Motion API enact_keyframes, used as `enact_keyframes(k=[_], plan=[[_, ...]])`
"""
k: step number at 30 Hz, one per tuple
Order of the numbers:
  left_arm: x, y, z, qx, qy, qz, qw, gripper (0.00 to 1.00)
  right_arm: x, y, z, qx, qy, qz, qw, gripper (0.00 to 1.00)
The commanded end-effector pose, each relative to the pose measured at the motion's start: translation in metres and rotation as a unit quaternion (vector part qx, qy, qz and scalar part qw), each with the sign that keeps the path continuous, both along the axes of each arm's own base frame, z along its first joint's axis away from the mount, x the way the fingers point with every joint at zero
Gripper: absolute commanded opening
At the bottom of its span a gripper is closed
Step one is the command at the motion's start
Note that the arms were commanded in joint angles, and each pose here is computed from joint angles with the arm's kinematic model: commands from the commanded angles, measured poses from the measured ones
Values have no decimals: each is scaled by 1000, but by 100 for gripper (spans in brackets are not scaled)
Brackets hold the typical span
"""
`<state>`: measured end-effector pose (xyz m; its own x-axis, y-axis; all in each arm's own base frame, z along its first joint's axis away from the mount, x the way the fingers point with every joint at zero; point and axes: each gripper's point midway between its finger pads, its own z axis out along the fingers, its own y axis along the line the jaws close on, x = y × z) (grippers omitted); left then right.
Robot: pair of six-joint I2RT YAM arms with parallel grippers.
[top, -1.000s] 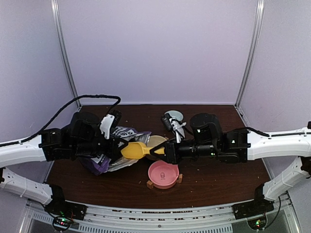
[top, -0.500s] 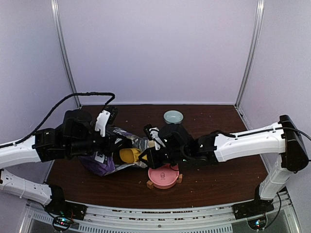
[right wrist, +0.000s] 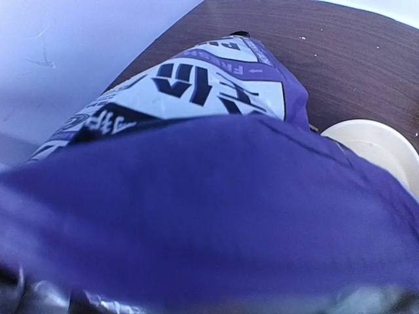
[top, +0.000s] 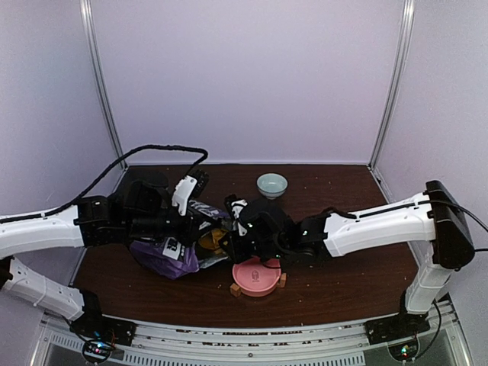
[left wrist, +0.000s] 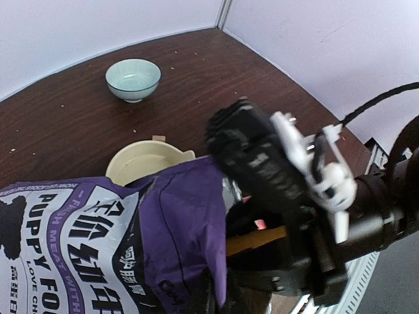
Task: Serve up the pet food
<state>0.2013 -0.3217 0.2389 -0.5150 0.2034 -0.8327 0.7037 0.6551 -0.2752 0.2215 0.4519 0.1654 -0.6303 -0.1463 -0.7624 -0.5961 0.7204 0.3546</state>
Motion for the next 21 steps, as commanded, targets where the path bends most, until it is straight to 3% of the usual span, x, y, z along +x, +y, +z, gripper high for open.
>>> enact_keyframes(k=[1, 3, 4, 7, 10, 14, 17, 21], plan=[[-14, -31, 60, -105, -19, -66, 992, 0, 37, -2, -17, -36, -53, -60, 996, 13], [-16, -30, 67, -112, -25, -69, 991, 5, 39, 4, -20, -39, -56, -53, 996, 13], [-14, -26, 71, -109, -32, -61, 992, 22, 39, 7, -22, -42, -57, -50, 996, 13], [3, 2, 76, -82, -48, 9, 995, 59, 38, 7, -24, -43, -57, -48, 996, 13], [32, 45, 65, -57, -23, 87, 994, 75, 38, 5, -27, -44, -57, -47, 996, 14], [75, 114, 27, -30, 22, 187, 982, 87, 36, 7, -27, -41, -55, -40, 997, 14], [106, 167, -5, -34, 60, 258, 964, 87, 35, 8, -26, -37, -53, -38, 997, 14], [124, 195, -45, -38, 114, 275, 954, 88, 35, 9, -25, -35, -52, -36, 997, 14]])
